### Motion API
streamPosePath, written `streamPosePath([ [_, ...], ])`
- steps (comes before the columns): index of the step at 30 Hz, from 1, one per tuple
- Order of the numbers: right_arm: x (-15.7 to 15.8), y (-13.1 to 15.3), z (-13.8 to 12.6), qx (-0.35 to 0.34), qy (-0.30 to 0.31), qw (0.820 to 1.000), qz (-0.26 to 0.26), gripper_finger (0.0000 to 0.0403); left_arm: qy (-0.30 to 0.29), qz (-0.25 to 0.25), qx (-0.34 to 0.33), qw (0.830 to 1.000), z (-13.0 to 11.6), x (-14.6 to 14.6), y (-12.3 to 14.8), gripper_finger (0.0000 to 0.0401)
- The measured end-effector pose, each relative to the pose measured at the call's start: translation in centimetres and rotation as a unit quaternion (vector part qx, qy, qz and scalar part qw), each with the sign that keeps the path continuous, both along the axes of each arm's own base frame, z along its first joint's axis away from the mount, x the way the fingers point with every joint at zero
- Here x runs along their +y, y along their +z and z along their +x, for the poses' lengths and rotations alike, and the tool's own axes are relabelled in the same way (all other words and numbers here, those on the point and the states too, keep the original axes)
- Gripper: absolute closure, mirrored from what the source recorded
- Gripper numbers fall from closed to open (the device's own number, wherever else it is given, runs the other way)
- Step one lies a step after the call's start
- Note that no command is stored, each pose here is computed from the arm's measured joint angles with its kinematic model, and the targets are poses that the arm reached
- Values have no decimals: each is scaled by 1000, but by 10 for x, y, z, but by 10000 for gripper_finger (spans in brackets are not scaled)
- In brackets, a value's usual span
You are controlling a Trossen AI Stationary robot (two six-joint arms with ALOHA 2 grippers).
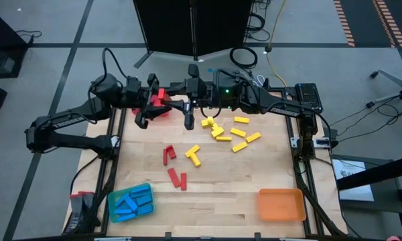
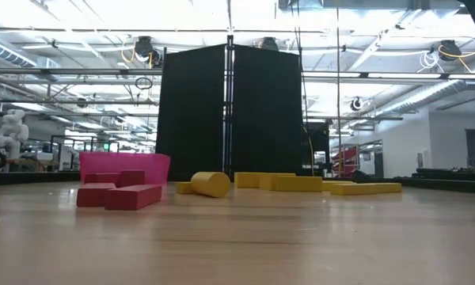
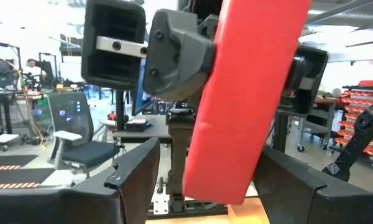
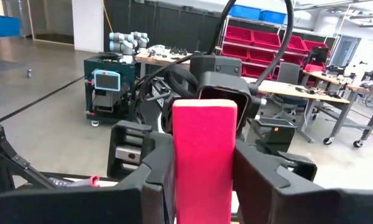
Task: Sort blocks
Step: Put the red block into the red bin
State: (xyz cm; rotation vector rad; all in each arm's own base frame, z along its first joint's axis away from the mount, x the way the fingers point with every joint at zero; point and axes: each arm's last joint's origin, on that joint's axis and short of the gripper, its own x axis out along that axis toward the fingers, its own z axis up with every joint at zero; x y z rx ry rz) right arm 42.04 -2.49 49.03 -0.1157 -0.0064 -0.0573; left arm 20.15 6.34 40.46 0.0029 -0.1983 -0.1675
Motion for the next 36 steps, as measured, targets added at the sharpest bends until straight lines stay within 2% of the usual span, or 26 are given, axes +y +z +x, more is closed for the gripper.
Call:
streamPosePath([
  [5, 0, 0, 0, 0, 0, 1000, 0, 296, 5, 3, 0, 1000, 0, 0, 0, 171],
  [9, -1, -1, 0, 3, -2, 1000, 0, 296, 2, 4, 1, 1000, 0, 0, 0, 227],
  [12, -1, -1, 0, 5, -3, 1000, 8, 296, 6, 27, -3, 1000, 0, 0, 0, 266],
  [22, -1, -1, 0, 6, -4, 1000, 22, 296, 7, 23, 1, 1000, 0, 0, -1, 266],
  [24, -3, -2, 0, 9, -7, 999, 32, 261, 12, 19, 3, 1000, 0, 0, -1, 266],
  [28, -9, -5, -4, 39, -12, 997, 60, 135, 18, 11, 7, 1000, 1, 1, -2, 266],
  [31, -12, -1, -16, 55, -18, 994, 88, 67, 27, 7, 17, 999, 0, 1, -4, 266],
  [33, -11, 7, -27, 53, -18, 994, 90, 47, 30, 8, 17, 999, 0, 1, -4, 266],
  [36, -7, 20, -49, 64, -16, 996, 68, 40, 31, 8, 16, 999, -2, 1, -3, 266],
])
